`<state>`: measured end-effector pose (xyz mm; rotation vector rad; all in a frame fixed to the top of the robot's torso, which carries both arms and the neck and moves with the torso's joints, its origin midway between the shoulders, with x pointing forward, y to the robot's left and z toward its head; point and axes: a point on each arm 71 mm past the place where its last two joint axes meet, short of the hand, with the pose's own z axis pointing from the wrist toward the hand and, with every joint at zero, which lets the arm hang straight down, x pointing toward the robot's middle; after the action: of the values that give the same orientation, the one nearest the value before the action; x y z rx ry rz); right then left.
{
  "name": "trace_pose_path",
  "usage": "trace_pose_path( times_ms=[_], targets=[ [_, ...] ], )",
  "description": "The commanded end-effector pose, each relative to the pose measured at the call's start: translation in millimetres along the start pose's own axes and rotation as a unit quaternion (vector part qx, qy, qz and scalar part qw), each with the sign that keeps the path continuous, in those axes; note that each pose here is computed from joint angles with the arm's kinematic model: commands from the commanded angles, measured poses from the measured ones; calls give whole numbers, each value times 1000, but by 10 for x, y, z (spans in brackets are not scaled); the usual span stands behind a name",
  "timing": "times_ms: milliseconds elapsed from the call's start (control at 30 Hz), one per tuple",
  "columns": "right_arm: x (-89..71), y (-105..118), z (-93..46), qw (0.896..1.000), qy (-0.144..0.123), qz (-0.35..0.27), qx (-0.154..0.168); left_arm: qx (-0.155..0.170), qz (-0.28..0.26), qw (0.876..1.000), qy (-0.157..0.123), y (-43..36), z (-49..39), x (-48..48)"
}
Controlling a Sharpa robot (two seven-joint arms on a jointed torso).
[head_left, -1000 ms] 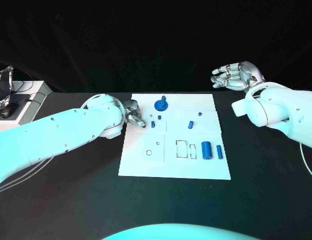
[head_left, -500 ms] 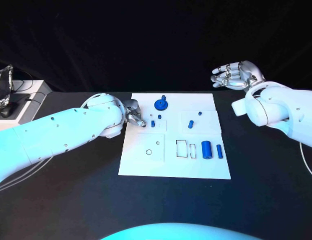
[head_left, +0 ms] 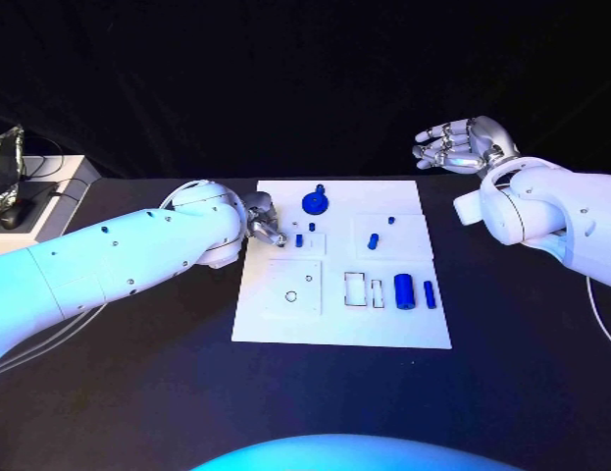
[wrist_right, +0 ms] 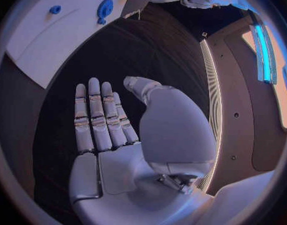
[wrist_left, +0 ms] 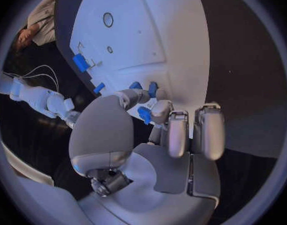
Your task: Assemble the parts on the task board
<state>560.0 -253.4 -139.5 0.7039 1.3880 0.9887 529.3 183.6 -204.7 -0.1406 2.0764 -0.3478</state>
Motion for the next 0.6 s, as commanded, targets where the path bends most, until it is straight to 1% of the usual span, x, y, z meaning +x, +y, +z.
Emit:
trace_pose_path(
  times_ms=[33,267,600],
  targets=[
    [13,13,0,1000,6,-1,-8,9,0,1000,19,-38,10,72],
    [13,15,-5,1000,6,0,-8,8,-6,1000,18,-43,23,72],
    [14,16,-4,1000,7,0,-8,2,-15,1000,11,-19,41,58]
  ],
)
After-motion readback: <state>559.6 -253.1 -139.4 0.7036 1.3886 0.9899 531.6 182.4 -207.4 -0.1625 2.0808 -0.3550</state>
